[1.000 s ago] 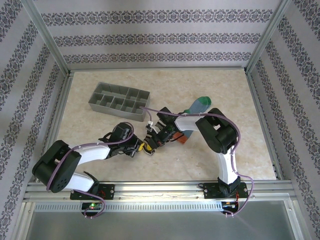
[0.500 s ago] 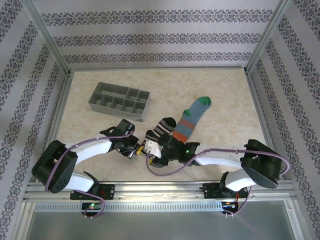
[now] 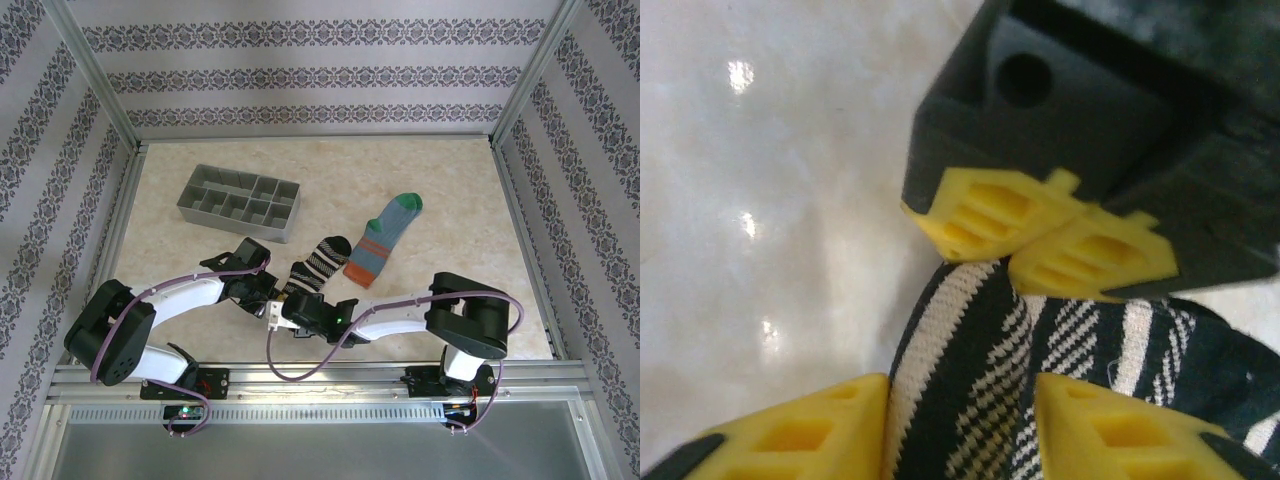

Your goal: Roll the socks

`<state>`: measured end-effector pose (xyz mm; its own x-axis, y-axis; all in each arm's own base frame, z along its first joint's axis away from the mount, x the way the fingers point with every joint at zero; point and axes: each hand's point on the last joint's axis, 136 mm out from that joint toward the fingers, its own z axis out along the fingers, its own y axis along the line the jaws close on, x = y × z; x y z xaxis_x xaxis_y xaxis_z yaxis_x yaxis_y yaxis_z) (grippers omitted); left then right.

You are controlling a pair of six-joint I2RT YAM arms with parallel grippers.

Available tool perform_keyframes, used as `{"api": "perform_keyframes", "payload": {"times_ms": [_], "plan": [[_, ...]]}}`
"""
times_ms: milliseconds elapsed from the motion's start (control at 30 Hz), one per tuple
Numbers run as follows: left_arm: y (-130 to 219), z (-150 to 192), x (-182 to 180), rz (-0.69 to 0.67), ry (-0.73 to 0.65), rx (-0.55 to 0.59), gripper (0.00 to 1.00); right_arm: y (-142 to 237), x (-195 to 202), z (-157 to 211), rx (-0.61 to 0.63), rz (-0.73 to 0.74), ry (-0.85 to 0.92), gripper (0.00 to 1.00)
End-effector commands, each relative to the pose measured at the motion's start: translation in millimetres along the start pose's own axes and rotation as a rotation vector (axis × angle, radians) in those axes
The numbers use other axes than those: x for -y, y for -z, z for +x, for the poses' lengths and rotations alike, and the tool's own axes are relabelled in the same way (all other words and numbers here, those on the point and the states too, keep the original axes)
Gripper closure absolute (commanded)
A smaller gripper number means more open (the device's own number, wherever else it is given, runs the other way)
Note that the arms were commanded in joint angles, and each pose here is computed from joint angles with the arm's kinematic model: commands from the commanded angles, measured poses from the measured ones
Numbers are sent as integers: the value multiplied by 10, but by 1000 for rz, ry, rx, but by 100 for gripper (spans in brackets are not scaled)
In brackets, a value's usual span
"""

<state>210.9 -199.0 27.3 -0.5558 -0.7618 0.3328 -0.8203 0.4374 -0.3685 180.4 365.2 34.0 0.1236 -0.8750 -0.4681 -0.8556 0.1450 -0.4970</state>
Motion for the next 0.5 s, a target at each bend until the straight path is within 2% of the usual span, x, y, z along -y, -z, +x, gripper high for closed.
{"api": "perform_keyframes", "payload": {"times_ms": [0, 100, 167, 267, 333, 400, 467], "plan": [[-31, -13, -249, -101, 12, 11, 100, -68, 95, 135, -80, 48, -23, 74], [-15, -3, -216, -81, 6, 8, 100, -73, 61, 238, -109, 16, -63, 94], [21, -9, -171, -55, -4, 14, 98, -63, 45, 316, -125, -14, -108, 100], [107, -36, -91, -2, -12, 34, 68, -55, -49, 486, -156, -127, -241, 100], [176, -59, -37, 37, -12, 49, 52, -48, -148, 570, -153, -222, -331, 100], [236, -69, -10, 63, -12, 59, 43, -37, -258, 647, -148, -321, -412, 100], [279, -71, 51, 103, -27, 65, 40, -27, -323, 691, -144, -410, -491, 100]]}}
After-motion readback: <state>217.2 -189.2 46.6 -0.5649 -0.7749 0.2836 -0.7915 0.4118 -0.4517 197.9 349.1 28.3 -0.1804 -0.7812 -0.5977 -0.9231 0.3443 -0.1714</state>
